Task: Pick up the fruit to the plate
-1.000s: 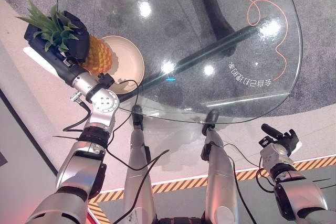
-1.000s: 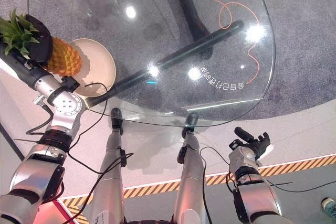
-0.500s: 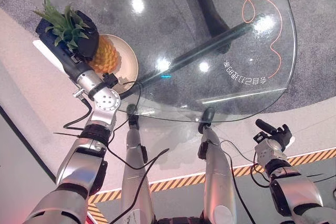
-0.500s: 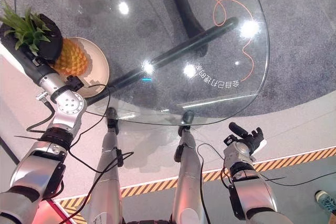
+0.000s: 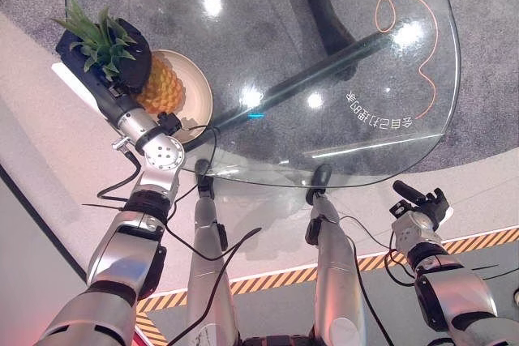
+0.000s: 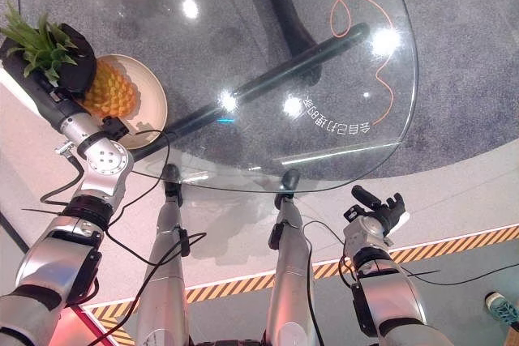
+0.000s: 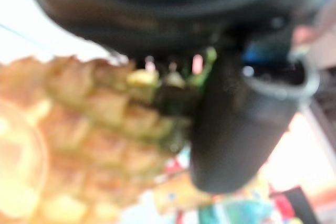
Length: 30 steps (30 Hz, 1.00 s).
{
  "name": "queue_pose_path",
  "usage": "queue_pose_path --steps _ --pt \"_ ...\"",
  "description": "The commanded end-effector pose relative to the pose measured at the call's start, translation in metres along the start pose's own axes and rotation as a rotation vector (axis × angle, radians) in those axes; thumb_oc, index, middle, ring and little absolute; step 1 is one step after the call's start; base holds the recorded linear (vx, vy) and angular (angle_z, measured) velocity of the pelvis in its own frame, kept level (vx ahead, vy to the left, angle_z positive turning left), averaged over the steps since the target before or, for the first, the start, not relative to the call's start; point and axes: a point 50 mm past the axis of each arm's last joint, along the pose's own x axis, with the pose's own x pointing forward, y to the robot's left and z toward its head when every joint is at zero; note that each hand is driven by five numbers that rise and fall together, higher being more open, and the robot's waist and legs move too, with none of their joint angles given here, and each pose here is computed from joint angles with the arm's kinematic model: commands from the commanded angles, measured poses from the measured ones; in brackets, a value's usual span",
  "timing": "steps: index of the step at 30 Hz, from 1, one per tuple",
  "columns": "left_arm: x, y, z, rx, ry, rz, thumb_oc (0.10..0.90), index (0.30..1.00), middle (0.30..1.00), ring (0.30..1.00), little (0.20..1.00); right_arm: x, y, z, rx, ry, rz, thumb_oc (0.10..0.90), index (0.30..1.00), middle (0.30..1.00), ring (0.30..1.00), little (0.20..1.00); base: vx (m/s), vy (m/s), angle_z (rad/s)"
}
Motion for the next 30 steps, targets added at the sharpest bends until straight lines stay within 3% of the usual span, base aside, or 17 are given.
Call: queue_pose_path --steps 1,5,9,30 --pt "0.043 -0.003 0.047 -0.163 -0.211 0.071 0.558 0.693 0.693 0.693 0.658 0.008 -0.024 0.006 0.002 -0.052 -0.097 0.800 0.900 0.900 0.900 0.900 0.00 0.000 0.00" --pt "0.043 -0.002 0.047 -0.166 -0.211 0.070 0.641 0.764 0.764 0.764 0.741 0.008 -0.023 0.008 0.003 -0.053 -0.098 0.800 0.900 0.900 0.900 0.900 0.00 0.000 0.00" --pt "0.042 -0.002 0.047 -0.173 -0.211 0.071 0.655 0.775 0.775 0.775 0.755 0.009 -0.025 0.008 -0.003 -0.060 -0.101 0.800 0.900 0.900 0.900 0.900 0.00 0.000 0.00" --pt "0.033 -0.003 0.044 -0.183 -0.220 0.029 0.649 0.771 0.771 0.771 0.749 0.009 -0.025 0.011 0.006 -0.075 -0.107 0.800 0.900 0.900 0.900 0.900 0.00 0.000 0.00"
